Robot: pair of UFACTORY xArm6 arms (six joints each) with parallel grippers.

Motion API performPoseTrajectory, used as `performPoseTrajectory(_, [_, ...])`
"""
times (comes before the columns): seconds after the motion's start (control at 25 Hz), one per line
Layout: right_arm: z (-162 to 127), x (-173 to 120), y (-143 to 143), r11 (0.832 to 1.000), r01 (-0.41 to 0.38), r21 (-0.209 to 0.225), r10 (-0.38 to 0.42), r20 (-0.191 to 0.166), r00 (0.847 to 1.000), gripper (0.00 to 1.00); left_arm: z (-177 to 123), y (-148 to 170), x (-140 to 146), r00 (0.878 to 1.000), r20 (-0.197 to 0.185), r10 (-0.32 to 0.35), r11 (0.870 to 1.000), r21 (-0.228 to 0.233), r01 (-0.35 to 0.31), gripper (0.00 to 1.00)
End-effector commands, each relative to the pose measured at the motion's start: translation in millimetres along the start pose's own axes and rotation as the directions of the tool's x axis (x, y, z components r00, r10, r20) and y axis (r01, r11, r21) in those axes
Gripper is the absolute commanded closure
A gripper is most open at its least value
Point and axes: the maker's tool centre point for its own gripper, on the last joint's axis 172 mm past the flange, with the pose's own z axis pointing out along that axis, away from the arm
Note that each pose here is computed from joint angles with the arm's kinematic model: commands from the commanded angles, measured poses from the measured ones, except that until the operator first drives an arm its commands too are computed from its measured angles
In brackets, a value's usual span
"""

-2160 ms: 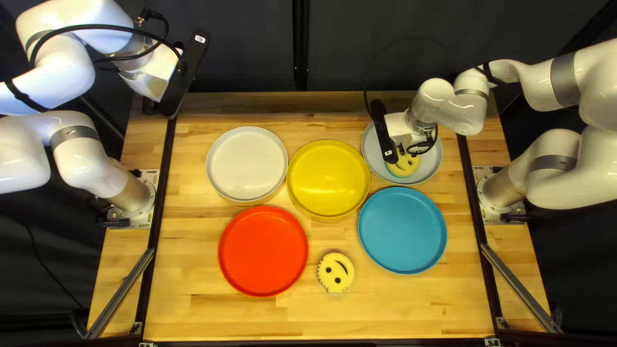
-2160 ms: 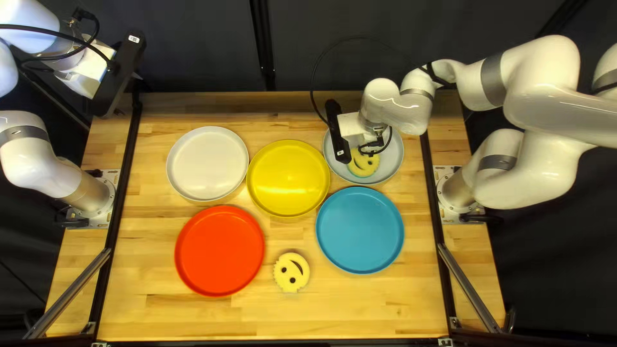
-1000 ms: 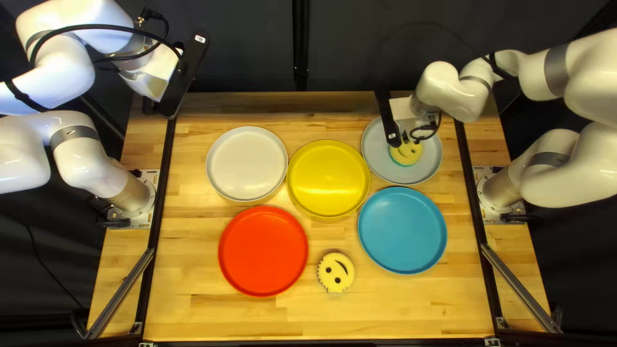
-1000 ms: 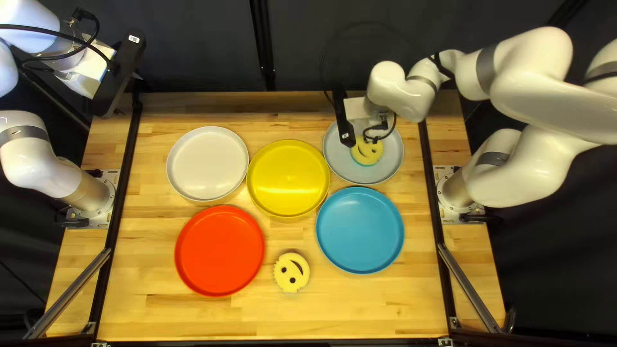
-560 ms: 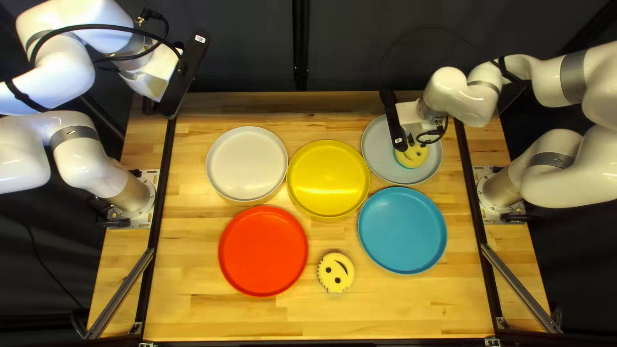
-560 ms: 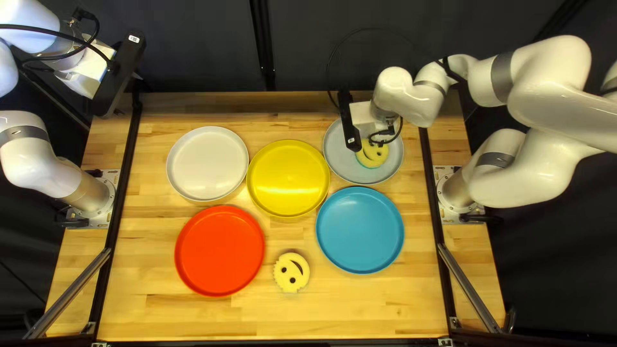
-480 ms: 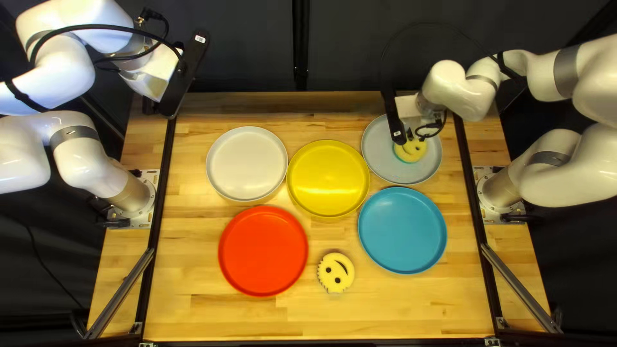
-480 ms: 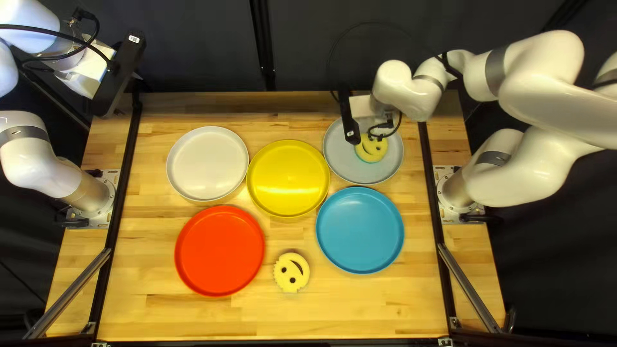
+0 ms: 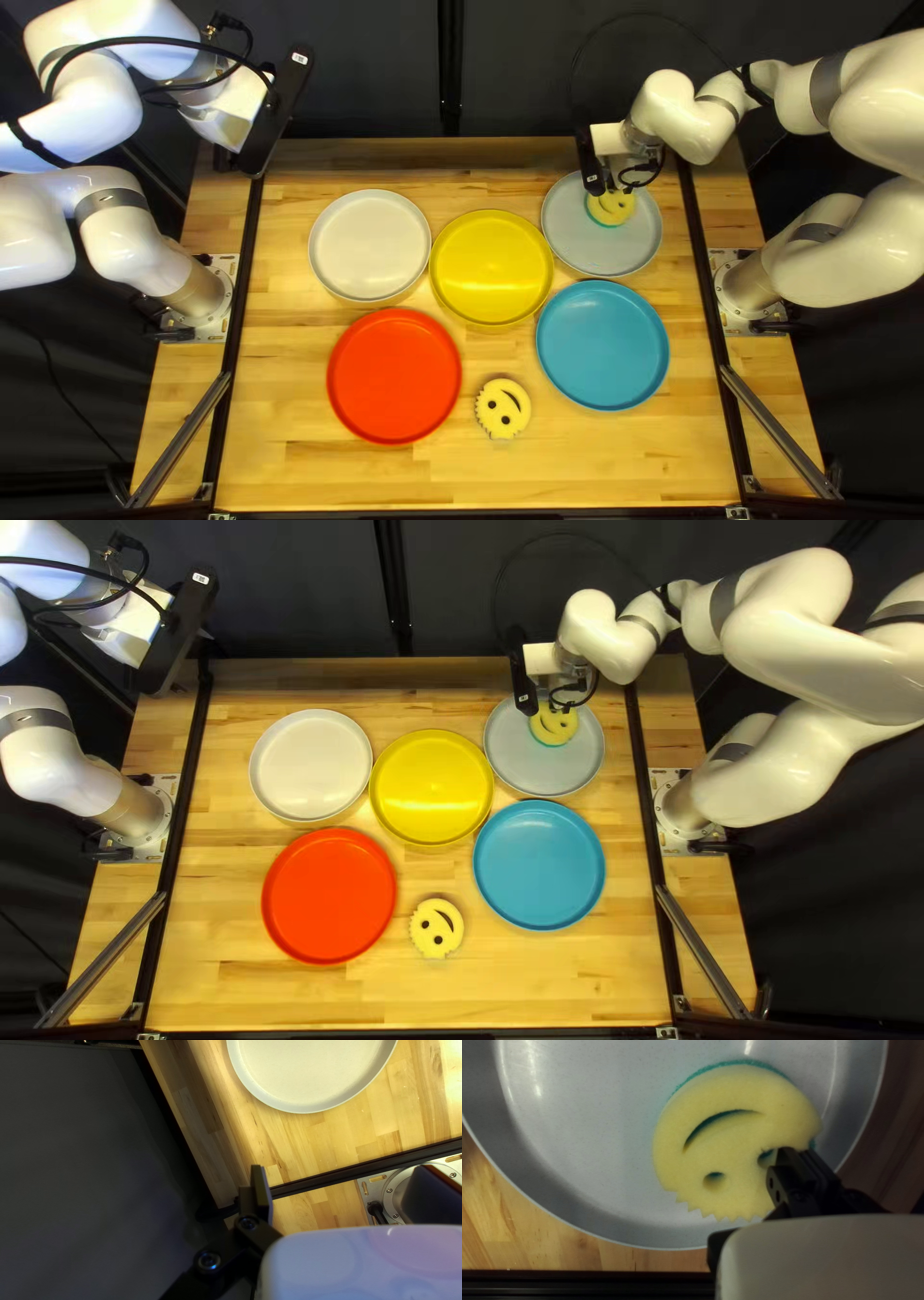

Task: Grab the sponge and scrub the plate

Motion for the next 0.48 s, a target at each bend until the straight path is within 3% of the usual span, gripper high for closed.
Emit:
performPoseTrajectory(0.04, [-5.5, -12.4, -30.1, 1.000, 0.007, -0.008, -0.007, 0.005, 1.000, 1.00, 0.0, 0.0, 0.0, 1.000, 0.000, 0.000, 1.000, 0.000, 0.000, 0.00])
performPoseTrajectory(0.24, [-8.4, -18.4, -36.6, 1.000, 0.008, -0.018, -0.008, 0.011, 1.000, 1.00, 0.0, 0.0, 0.0, 1.000, 0.000, 0.000, 1.000, 0.000, 0.000, 0.00])
performPoseTrajectory(0.48, [4.4, -4.3, 5.5, 1.000, 0.007, -0.005, -0.006, 0.002, 1.000, 1.00, 0.0, 0.0, 0.0, 1.000, 0.000, 0.000, 1.000, 0.000, 0.000, 0.00])
